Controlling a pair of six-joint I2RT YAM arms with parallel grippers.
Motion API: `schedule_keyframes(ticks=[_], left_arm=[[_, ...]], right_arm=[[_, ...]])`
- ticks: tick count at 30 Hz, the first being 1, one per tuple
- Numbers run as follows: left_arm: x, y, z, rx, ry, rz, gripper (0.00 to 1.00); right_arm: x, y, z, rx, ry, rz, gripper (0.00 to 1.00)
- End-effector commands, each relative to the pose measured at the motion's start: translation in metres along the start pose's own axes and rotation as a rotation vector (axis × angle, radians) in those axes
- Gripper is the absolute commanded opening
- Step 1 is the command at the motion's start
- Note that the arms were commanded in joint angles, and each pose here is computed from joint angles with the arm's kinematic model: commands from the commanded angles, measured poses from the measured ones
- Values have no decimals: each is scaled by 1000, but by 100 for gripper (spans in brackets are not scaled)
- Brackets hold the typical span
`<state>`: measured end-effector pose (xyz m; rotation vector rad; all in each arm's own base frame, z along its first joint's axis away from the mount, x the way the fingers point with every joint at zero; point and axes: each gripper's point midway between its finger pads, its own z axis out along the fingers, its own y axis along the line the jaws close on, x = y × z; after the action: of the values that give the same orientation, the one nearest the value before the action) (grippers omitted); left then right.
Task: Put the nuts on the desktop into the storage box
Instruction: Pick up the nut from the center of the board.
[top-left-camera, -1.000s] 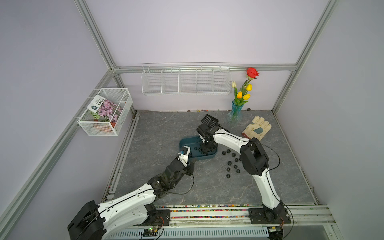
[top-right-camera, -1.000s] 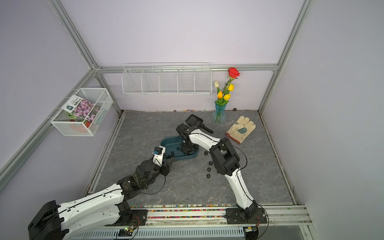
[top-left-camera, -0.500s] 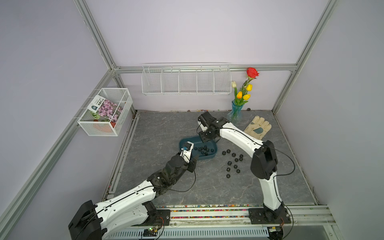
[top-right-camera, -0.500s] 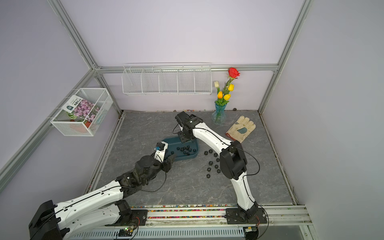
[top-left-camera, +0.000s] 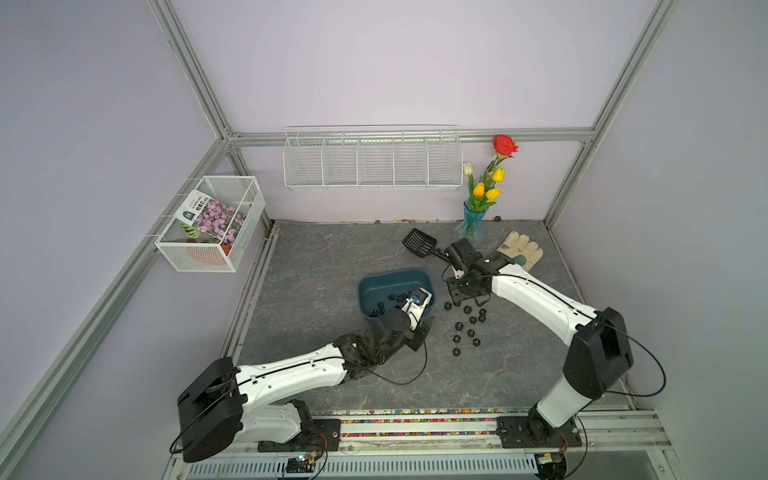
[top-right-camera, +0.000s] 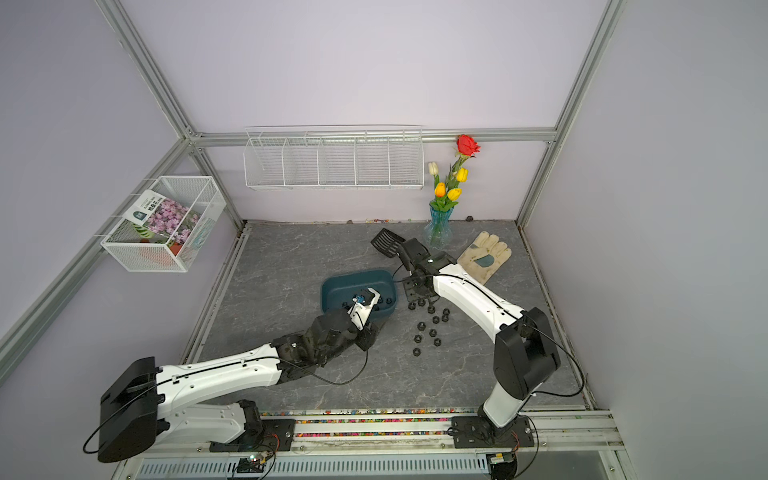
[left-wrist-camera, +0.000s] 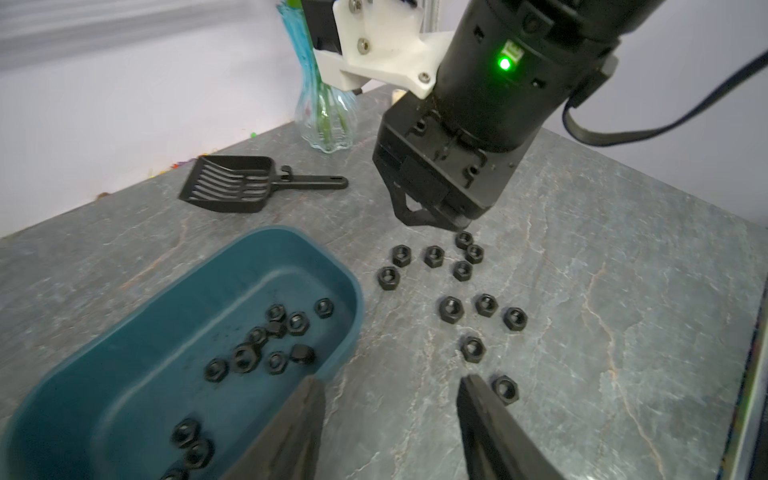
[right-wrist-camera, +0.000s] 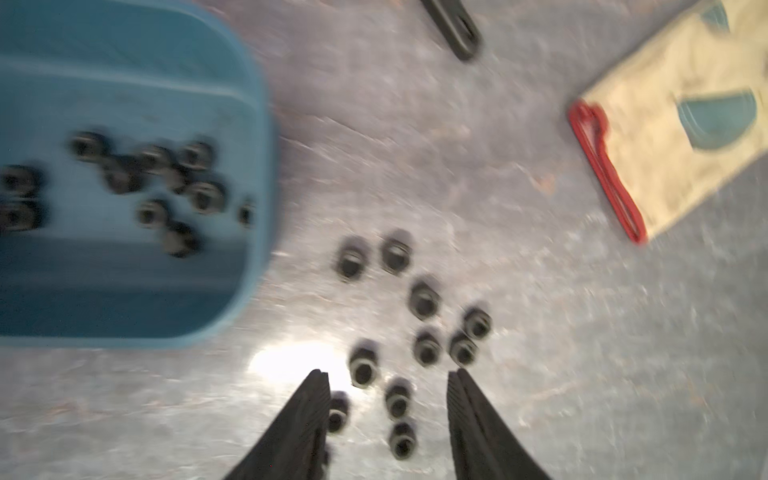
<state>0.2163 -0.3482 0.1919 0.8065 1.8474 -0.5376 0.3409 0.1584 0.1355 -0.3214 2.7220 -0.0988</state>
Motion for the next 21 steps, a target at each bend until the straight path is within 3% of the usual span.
schedule_keyframes(ticks=[1, 8, 21], left_arm=[[-4, -22, 13, 44, 0, 4, 56], [7, -46, 33, 111, 18, -27, 56], [28, -52, 47, 130, 36, -48, 56]], right_arm=[[2, -12, 5, -4, -18, 54, 50], [4, -6, 45, -49, 43, 52, 50], [-5, 8, 95, -71, 115, 39, 50]])
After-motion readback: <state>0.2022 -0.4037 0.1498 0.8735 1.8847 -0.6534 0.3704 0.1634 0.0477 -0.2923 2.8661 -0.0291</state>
